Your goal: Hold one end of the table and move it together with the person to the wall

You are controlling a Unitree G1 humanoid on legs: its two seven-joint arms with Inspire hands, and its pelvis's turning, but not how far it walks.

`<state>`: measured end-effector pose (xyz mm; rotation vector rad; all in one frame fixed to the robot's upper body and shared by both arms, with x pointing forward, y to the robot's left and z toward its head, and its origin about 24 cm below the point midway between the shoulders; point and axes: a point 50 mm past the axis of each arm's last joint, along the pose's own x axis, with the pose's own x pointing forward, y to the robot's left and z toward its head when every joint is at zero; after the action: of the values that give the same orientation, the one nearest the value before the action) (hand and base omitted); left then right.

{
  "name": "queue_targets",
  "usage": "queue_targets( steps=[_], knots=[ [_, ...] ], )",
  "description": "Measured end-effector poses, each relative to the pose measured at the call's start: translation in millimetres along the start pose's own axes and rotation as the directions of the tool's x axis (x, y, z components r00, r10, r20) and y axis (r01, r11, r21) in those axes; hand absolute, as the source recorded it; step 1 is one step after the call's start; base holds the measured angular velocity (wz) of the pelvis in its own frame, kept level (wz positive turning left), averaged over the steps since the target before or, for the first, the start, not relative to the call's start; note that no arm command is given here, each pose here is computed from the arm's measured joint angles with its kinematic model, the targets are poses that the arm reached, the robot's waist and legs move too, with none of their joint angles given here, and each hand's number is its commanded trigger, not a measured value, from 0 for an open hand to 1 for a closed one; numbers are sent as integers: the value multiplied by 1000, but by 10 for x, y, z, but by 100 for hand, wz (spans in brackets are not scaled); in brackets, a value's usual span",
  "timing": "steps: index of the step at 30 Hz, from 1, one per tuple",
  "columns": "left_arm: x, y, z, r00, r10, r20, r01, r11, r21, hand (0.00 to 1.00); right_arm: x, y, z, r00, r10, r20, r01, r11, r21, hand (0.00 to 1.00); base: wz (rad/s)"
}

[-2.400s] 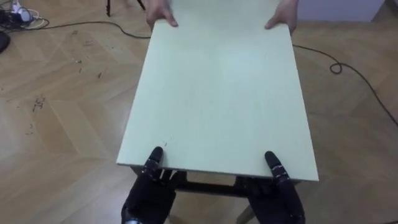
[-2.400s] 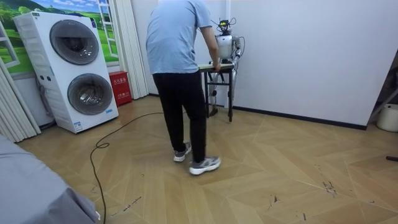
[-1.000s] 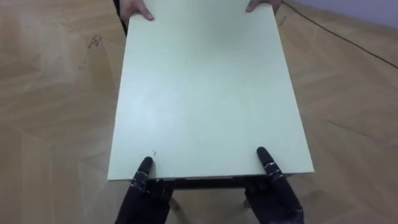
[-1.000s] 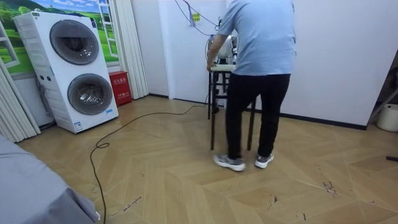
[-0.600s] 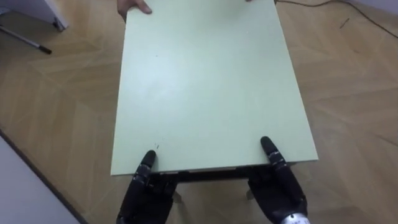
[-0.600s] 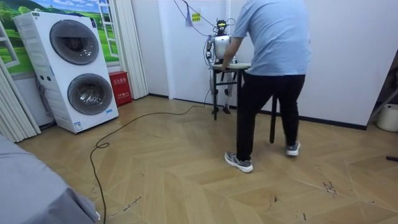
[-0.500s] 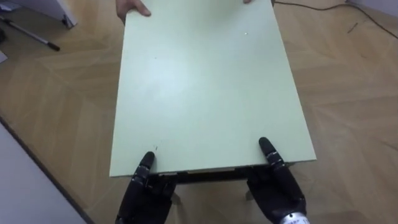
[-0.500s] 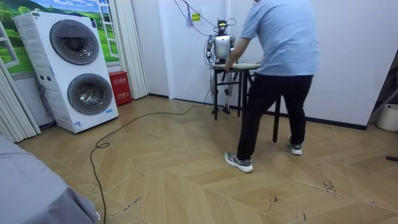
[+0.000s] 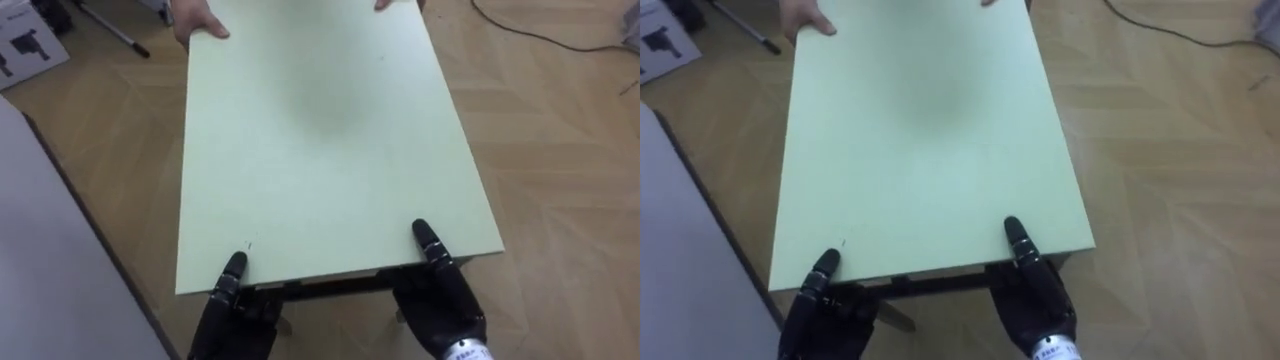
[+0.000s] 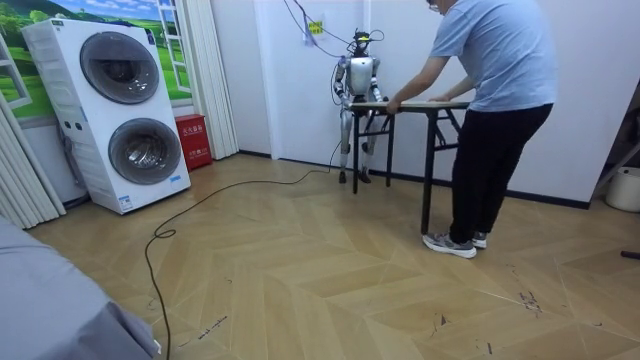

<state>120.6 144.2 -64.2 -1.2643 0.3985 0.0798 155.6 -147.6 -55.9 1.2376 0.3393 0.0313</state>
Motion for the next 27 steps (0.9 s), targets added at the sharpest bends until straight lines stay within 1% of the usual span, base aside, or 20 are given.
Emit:
queue_targets(
  steps=[3,10,15,20,24,27],
  knots=[
    [-3,6,45,1000,-1,15,1,1000,13,100,-8,1,-42,1000,0,-13,0,1000,11,100,18],
    [-36,26,21,1000,2,5,-2,1000,7,100,-27,-11,-55,1000,-4,-9,5,1000,22,100,17],
    [-33,26,20,1000,4,2,-4,1000,4,100,-32,-16,-50,1000,-7,-10,7,1000,21,100,56],
    [-24,19,-21,1000,1,-27,-1,1000,4,100,-47,-41,6,1000,-18,7,18,1000,3,100,82],
    [-1,19,-44,1000,2,-28,-2,1000,-3,100,-61,-57,32,1000,-24,15,25,1000,-13,100,93],
    [-1,22,-14,1000,3,-22,-2,1000,13,100,-62,-62,3,1000,-28,8,28,1000,-2,100,52]
  ],
)
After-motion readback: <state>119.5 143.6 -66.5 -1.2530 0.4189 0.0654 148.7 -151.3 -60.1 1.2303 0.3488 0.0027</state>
